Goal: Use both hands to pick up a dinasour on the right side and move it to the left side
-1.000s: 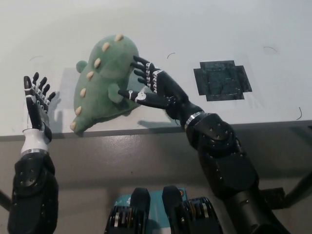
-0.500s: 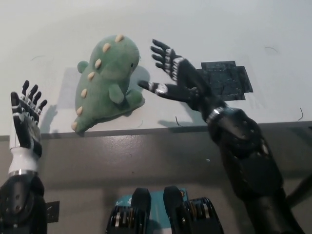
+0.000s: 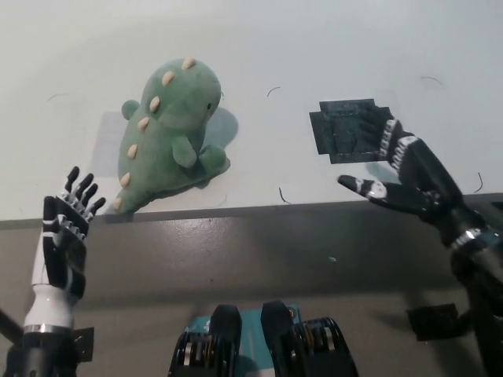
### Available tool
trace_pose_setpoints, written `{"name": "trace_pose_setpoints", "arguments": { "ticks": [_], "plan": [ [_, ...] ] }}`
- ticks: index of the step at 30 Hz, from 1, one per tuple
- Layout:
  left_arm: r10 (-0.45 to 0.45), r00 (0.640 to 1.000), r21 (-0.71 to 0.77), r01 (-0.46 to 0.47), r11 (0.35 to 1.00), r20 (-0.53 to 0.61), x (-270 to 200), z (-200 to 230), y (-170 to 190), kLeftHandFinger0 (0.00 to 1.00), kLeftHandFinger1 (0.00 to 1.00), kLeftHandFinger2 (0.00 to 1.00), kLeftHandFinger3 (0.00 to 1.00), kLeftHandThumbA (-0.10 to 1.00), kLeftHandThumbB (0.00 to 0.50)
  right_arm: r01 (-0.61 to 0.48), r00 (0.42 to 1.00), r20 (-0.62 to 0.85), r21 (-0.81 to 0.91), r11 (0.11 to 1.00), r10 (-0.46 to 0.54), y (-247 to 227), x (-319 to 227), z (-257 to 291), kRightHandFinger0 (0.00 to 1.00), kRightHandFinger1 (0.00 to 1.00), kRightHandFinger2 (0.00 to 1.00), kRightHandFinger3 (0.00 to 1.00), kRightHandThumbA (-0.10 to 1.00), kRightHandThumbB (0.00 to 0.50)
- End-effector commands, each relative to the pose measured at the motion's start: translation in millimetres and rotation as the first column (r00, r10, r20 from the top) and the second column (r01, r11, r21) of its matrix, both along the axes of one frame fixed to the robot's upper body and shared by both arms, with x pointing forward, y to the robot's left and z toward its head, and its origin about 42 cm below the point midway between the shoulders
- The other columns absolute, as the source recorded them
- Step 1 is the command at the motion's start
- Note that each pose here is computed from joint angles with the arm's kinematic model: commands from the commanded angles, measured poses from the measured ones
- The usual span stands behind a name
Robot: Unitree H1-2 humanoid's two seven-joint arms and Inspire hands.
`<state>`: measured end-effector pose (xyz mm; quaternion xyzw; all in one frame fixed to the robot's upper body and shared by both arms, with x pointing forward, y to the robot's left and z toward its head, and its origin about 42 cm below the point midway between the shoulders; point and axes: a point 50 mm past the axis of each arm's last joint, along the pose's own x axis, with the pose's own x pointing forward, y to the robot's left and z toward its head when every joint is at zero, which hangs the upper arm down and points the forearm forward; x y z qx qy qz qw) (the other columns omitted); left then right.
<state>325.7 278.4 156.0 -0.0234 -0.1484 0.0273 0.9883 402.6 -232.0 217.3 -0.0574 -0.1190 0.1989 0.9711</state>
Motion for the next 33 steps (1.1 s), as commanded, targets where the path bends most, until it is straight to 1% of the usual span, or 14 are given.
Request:
{"name": "trace_pose_setpoints", "arguments": {
  "ticks": [1, 3, 6, 7, 8, 9, 13, 15, 20, 23, 25, 27, 28, 33],
  "plan": [
    [-0.057, 0.996, 0.012, 0.056, 0.998, 0.071, -6, 14, -8, 1.00, 1.00, 1.00, 1.00, 1.00, 0.479, -0.021, 0.997, 0.068, 0.000, 1.000, 0.021, -24, -10, 13, 1.00, 1.00, 1.00, 1.00, 1.00, 0.217],
    [-0.070, 0.994, 0.015, 0.069, 0.997, 0.081, -8, 15, -14, 1.00, 1.00, 1.00, 1.00, 1.00, 0.477, -0.006, 0.997, 0.076, -0.024, 1.000, 0.008, -41, -16, 9, 1.00, 1.00, 1.00, 1.00, 1.00, 0.208],
    [-0.065, 0.995, 0.013, 0.064, 0.998, 0.078, -13, 9, -19, 1.00, 1.00, 1.00, 1.00, 1.00, 0.492, -0.001, 0.997, 0.081, -0.043, 0.999, 0.005, -61, -23, -1, 1.00, 1.00, 1.00, 1.00, 1.00, 0.184],
    [-0.066, 0.995, 0.010, 0.065, 0.998, 0.076, -14, 8, -20, 1.00, 1.00, 1.00, 1.00, 1.00, 0.493, 0.003, 0.997, 0.077, -0.042, 0.999, 0.000, -65, -25, -4, 1.00, 1.00, 1.00, 1.00, 1.00, 0.184],
    [-0.067, 0.996, -0.011, 0.068, 0.998, 0.061, -17, 3, -24, 1.00, 1.00, 1.00, 1.00, 1.00, 0.500, 0.037, 0.997, 0.064, -0.041, 0.998, -0.035, -81, -32, -11, 1.00, 1.00, 1.00, 1.00, 1.00, 0.201],
    [-0.069, 0.996, -0.015, 0.070, 0.997, 0.059, -18, 0, -26, 1.00, 1.00, 1.00, 1.00, 1.00, 0.500, 0.050, 0.996, 0.071, -0.046, 0.998, -0.046, -90, -37, -14, 1.00, 1.00, 1.00, 1.00, 1.00, 0.186],
    [-0.073, 0.996, -0.012, 0.074, 0.997, 0.056, -21, -7, -31, 1.00, 1.00, 1.00, 1.00, 1.00, 0.500, 0.069, 0.996, 0.066, -0.040, 0.997, -0.067, -112, -49, -17, 1.00, 1.00, 1.00, 1.00, 1.00, 0.186],
    [-0.079, 0.995, -0.019, 0.080, 0.997, 0.055, -20, -9, -36, 1.00, 1.00, 1.00, 1.00, 1.00, 0.500, 0.072, 0.995, 0.068, -0.037, 0.997, -0.069, -122, -54, -13, 1.00, 1.00, 1.00, 1.00, 1.00, 0.203],
    [-0.092, 0.994, -0.014, 0.093, 0.996, 0.054, -22, -15, -42, 1.00, 1.00, 1.00, 1.00, 1.00, 0.496, 0.080, 0.994, 0.075, -0.027, 0.996, -0.078, -135, -65, -14, 1.00, 1.00, 1.00, 1.00, 1.00, 0.203],
    [-0.105, 0.992, -0.021, 0.107, 0.994, 0.065, -25, -20, -47, 1.00, 1.00, 1.00, 1.00, 1.00, 0.477, 0.114, 0.990, 0.081, -0.029, 0.993, -0.112, -144, -76, -18, 1.00, 1.00, 1.00, 1.00, 1.00, 0.228],
    [-0.115, 0.990, -0.015, 0.116, 0.993, 0.077, -21, -18, -44, 1.00, 1.00, 1.00, 1.00, 1.00, 0.473, 0.138, 0.987, 0.081, -0.020, 0.990, -0.136, -145, -82, -25, 1.00, 1.00, 1.00, 1.00, 1.00, 0.228],
    [-0.118, 0.990, -0.011, 0.119, 0.993, 0.081, -19, -18, -43, 1.00, 1.00, 1.00, 1.00, 1.00, 0.471, 0.148, 0.986, 0.086, -0.019, 0.989, -0.146, -146, -83, -28, 1.00, 1.00, 1.00, 1.00, 1.00, 0.227],
    [-0.119, 0.990, -0.017, 0.120, 0.993, 0.079, -19, -19, -42, 1.00, 1.00, 1.00, 1.00, 1.00, 0.478, 0.154, 0.984, 0.093, -0.025, 0.988, -0.151, -147, -85, -31, 1.00, 1.00, 1.00, 1.00, 1.00, 0.215],
    [-0.141, 0.986, -0.006, 0.142, 0.990, 0.086, -13, -24, -39, 1.00, 1.00, 1.00, 1.00, 1.00, 0.485, 0.176, 0.982, 0.077, -0.022, 0.984, -0.173, -150, -94, -45, 1.00, 1.00, 1.00, 1.00, 1.00, 0.218]
  ]
}}
